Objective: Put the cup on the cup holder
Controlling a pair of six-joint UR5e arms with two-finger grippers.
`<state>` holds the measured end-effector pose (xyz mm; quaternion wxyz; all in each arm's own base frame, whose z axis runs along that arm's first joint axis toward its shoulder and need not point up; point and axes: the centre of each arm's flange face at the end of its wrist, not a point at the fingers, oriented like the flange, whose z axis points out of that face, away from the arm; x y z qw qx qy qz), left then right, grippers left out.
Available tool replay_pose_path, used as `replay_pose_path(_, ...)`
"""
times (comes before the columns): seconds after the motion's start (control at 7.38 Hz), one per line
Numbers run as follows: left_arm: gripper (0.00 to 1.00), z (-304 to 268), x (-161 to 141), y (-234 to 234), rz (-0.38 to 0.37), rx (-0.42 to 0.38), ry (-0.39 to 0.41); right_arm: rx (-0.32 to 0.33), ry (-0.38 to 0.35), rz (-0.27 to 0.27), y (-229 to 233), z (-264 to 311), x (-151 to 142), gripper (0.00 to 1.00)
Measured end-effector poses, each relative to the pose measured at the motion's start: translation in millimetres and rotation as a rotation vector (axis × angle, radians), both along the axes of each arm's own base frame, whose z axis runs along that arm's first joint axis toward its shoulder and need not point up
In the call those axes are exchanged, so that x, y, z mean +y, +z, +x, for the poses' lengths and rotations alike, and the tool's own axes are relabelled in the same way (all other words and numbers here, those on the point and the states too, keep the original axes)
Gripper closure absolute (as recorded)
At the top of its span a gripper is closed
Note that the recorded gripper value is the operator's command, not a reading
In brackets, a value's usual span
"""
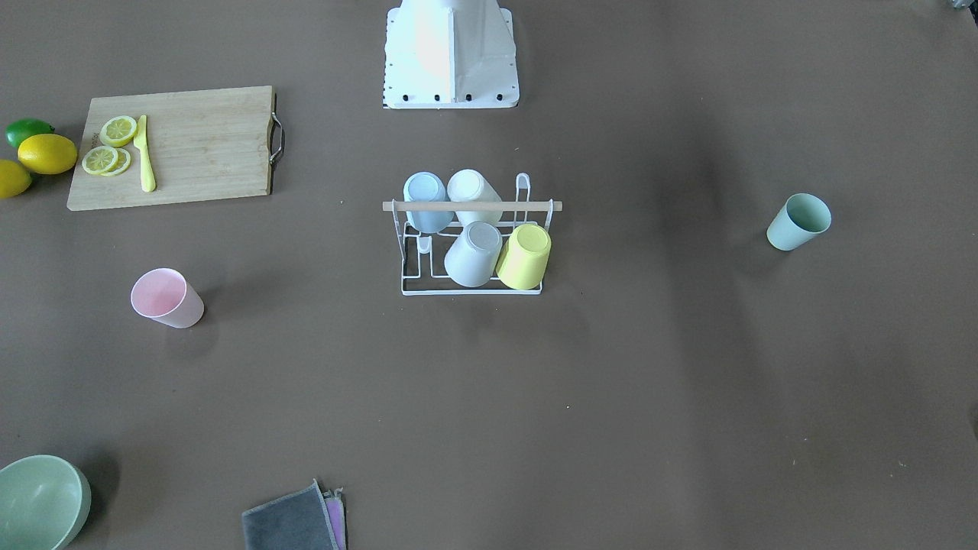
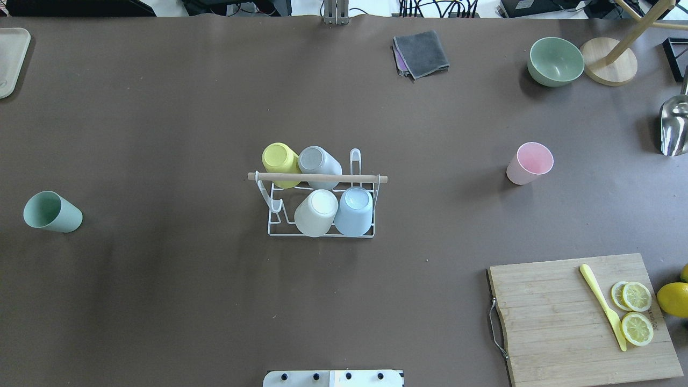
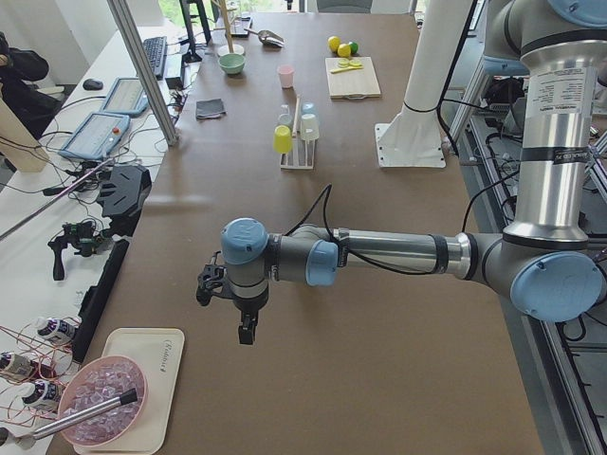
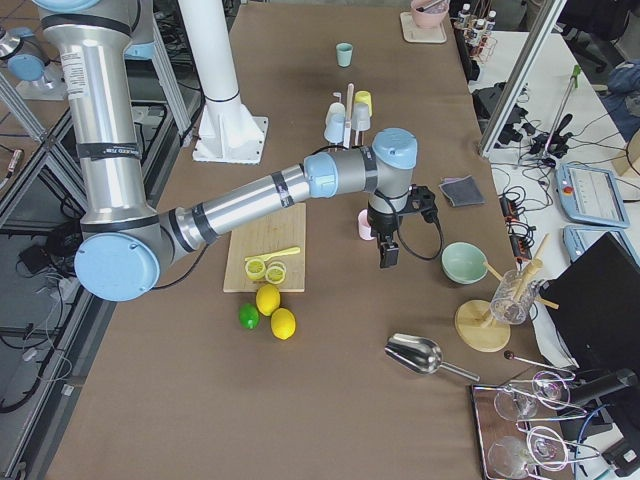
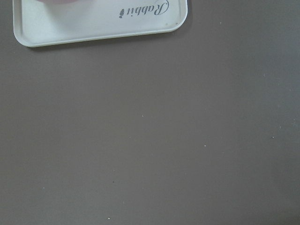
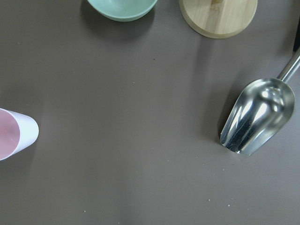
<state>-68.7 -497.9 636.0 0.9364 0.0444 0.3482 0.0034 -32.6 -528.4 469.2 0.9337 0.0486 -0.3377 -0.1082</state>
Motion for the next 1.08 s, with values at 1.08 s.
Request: replay_pose_path(1.08, 0.02, 114.8, -73.5, -69.6, 0.034, -0.032, 0.132, 0.183, -0.347, -0.045, -116.2, -186.5, -60.0, 0.0)
